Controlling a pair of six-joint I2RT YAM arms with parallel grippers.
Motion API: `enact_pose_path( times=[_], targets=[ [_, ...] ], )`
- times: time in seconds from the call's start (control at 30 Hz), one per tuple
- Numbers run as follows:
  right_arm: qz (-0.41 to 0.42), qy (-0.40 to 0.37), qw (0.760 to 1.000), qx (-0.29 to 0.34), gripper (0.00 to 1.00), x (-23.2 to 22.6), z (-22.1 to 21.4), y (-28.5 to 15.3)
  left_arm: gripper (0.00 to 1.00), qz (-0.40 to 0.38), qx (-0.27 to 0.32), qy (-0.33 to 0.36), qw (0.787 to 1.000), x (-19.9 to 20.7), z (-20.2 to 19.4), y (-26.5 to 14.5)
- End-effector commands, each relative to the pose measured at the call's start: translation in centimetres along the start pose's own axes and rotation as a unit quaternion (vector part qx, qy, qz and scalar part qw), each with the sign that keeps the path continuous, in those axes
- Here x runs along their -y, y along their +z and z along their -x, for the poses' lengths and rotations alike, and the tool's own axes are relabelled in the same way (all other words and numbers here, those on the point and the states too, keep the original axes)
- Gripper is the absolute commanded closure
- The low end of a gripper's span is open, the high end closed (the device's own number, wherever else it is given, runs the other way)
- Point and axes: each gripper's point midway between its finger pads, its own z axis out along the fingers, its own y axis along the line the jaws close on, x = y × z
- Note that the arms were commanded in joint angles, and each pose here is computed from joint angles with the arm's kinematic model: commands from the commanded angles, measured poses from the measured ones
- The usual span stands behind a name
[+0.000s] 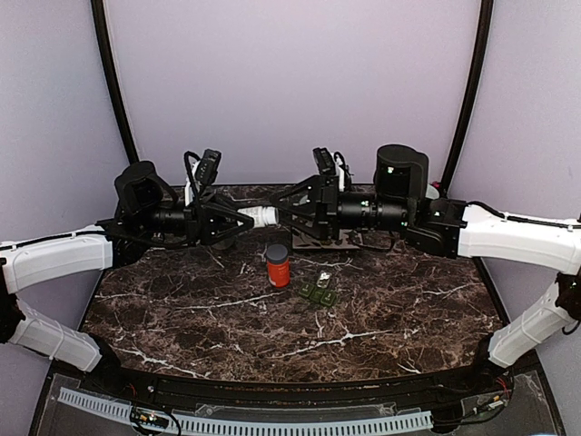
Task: Sort the pills into containers
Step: Remove the lid of the pill bottle.
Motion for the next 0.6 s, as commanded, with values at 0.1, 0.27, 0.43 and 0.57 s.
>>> enact_pose_path(
  times=[0.1,0.27,0.43,0.57],
  targets=[
    [0.011,-0.002,1.0,-0.002,0.44,-0.8,0.5,0.4,1.0,-0.004,0.01,0.03,0.999,0.9,1.5,-0.1],
    [0.012,-0.004,1.0,-0.008,0.48,-0.9,0.4,0.7,1.0,-0.004,0.009,0.029,1.0,0.7,1.4,0.0],
    [0.009,-0.006,1.0,-0.016,0.57,-0.8,0.1,1.1,1.0,-0.003,0.008,0.029,1.0,0.6,1.4,0.1],
    [0.002,-0.014,1.0,-0.021,0.7,-0.7,-0.1,1.4,1.0,-0.001,0.008,0.028,1.0,0.4,1.3,0.1]
  ],
)
